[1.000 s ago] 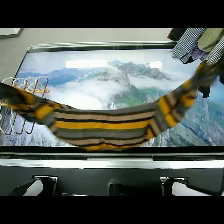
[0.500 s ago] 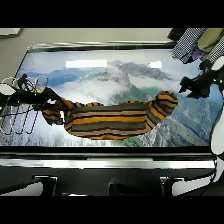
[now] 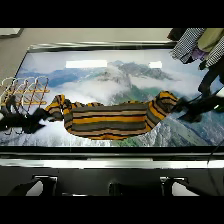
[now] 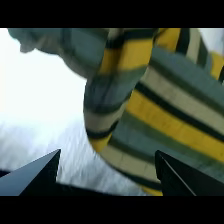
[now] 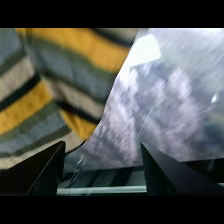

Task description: Fold the clothes and pants, and hang the long-sleeved shirts on hangers.

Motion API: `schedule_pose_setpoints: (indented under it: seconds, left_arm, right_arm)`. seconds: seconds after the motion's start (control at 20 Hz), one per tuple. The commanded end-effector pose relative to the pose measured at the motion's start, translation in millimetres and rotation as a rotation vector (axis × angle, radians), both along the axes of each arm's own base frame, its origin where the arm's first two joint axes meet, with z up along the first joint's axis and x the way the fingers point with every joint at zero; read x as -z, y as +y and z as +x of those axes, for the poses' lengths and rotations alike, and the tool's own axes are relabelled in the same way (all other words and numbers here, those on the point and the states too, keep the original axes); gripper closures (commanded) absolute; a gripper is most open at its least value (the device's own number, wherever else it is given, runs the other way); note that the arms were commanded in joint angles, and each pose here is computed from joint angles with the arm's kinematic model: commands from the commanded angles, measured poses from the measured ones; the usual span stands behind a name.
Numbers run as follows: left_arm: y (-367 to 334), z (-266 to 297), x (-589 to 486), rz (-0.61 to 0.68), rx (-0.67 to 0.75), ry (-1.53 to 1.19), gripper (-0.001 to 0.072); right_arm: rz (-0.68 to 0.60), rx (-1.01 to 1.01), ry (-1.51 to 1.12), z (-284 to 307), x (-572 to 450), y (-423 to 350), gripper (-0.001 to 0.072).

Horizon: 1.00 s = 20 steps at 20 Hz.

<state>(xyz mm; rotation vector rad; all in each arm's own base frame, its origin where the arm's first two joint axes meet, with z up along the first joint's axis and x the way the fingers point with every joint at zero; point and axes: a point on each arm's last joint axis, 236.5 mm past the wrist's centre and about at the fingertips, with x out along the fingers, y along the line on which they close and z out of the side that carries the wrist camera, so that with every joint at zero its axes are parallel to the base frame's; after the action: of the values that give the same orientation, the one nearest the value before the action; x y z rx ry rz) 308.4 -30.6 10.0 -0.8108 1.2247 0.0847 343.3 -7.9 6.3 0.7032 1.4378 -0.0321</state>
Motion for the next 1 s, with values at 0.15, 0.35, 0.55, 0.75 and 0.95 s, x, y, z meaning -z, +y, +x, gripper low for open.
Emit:
schedule_pose_setpoints:
  seconds: [0.15, 0.35, 0.55, 0.75, 0.95]
  left_arm:
    - [-49, -55, 45, -0.109, -0.035, 0.078, 0.0043]
    - [-72, -41, 47, -0.11, 0.004, 0.026, 0.0043]
    - [-90, -33, 61, -0.117, -0.019, 0.046, 0.0043]
    - [-121, -26, 80, -0.16, -0.019, 0.071, 0.0044]
    - [-140, -20, 99, -0.176, -0.035, 0.086, 0.0052]
  right_arm:
    - [0.12, 0.002, 0.096, -72, 85, 122, 0.0152]
    - [0.168, 0.032, 0.051, -55, 96, 158, 0.0154]
    - [0.187, 0.109, 0.029, -37, 105, 160, 0.0323]
    - [0.184, 0.102, -0.007, -34, 95, 159, 0.0683]
    - [0.169, 0.113, -0.007, -41, 79, 155, 0.0683]
